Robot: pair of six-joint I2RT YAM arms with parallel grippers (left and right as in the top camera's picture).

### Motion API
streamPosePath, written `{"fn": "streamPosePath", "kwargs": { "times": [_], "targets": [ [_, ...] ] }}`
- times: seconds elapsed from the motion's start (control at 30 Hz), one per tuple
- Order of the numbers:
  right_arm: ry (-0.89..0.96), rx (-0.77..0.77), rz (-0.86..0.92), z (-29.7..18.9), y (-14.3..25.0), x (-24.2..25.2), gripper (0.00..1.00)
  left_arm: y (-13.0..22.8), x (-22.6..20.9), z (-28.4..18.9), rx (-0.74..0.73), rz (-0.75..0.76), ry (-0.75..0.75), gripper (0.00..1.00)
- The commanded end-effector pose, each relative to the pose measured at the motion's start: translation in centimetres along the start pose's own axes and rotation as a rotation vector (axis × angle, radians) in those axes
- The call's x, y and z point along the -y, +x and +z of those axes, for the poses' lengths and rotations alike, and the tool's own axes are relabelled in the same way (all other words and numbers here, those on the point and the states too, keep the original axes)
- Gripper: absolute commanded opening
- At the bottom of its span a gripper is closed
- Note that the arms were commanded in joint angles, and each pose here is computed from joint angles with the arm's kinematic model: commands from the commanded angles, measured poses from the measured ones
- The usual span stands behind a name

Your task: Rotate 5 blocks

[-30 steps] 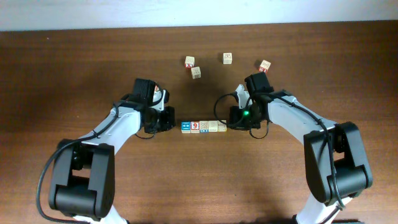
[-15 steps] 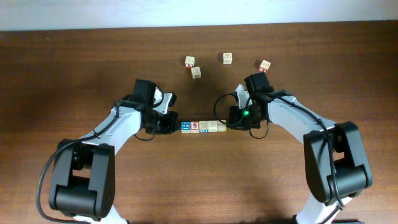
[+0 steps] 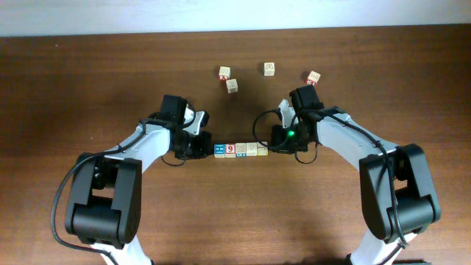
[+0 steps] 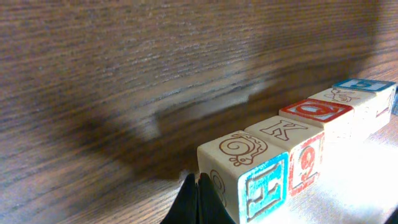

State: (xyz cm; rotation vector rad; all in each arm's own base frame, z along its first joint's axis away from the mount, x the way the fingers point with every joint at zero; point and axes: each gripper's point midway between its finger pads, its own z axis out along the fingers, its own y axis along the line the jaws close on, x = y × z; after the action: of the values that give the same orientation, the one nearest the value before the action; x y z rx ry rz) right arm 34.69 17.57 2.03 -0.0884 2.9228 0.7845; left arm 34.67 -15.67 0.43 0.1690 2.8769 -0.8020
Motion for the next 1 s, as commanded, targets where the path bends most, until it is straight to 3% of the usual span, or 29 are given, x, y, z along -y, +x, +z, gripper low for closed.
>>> {"fn": "streamPosePath", "kwargs": {
  "times": [0.0, 0.47, 0.97],
  "targets": [
    [-0.013, -0.022, 0.002, 0.6, 0.6, -0.3, 0.04, -1.5, 0.7, -0.6, 0.03, 0.008, 0.022, 0.0],
    [-0.013, -0.022, 0.002, 0.6, 0.6, -0.3, 0.04, -0.8, 0.2, -1.4, -0.024, -0.088, -0.016, 0.0],
    [-0.017, -0.018, 0.013, 0.4, 0.4, 0.0, 0.04, -0.8, 1.6, 0.0, -0.028, -0.037, -0.005, 0.0]
  ]
}}
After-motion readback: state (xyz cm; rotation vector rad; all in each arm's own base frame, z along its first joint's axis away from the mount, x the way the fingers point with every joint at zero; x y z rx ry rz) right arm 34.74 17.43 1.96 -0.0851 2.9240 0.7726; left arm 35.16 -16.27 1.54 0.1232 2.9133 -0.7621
